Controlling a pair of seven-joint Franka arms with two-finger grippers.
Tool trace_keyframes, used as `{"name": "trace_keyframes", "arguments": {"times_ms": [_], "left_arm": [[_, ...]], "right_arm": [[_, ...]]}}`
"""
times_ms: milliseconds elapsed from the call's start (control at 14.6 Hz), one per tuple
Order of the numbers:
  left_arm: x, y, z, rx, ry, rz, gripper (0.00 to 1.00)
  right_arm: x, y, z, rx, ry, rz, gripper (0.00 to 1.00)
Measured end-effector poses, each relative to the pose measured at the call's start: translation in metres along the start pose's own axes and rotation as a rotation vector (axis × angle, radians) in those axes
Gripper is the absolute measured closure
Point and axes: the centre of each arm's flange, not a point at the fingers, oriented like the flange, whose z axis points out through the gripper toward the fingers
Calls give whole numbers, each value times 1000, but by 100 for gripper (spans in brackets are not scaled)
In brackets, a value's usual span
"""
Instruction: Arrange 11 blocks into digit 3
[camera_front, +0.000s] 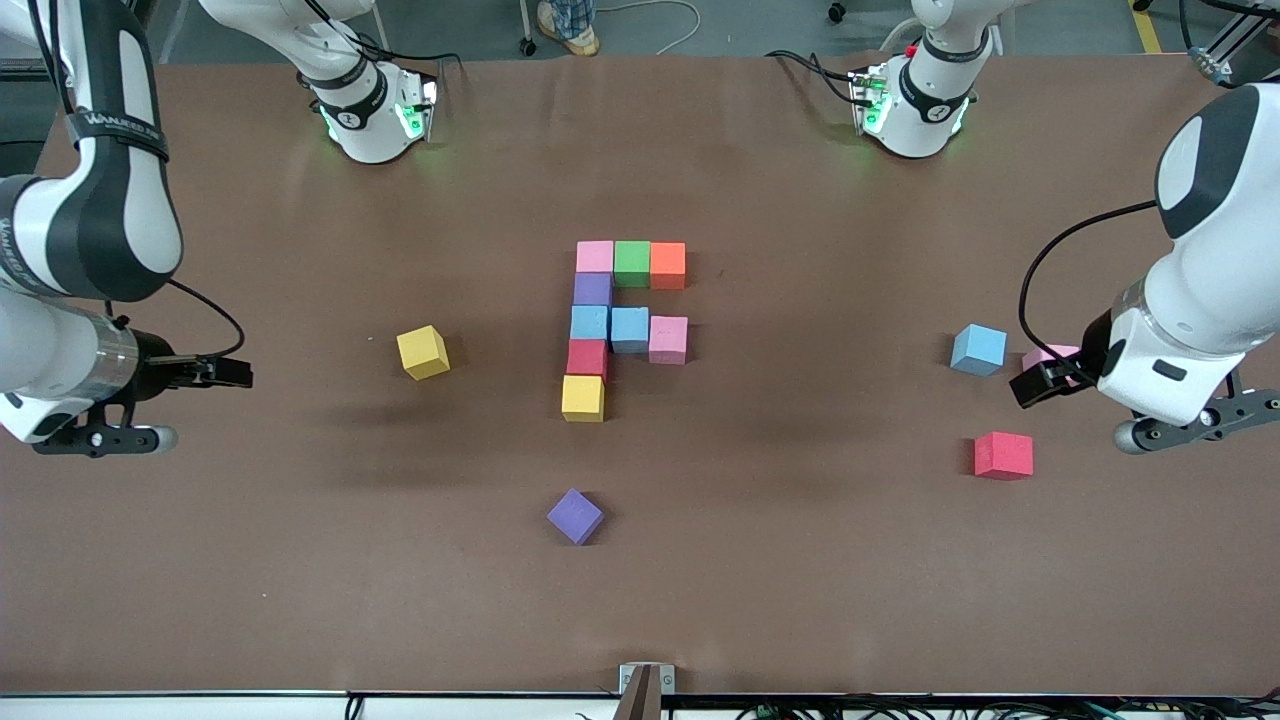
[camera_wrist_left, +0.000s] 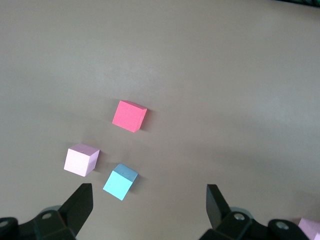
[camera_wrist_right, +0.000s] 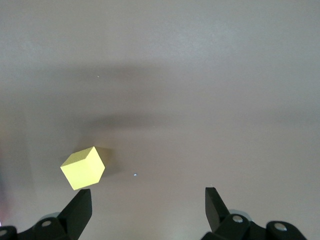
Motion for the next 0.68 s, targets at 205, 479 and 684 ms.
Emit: {"name": "trace_keyframes", "arguments": {"times_ms": [205,479,684], "left_arm": [[-13,-15,-20,-23,-38,-3,0],[-28,-57,-40,-24,-49,84,0],[-35,-80,-48,-45,-48,96,0]], "right_arm": [[-10,6,-14,-15,-2,1,0],[-28,34,-40,-35,18,12,0],[-42,86,-44,-15,-3,23,0]]}}
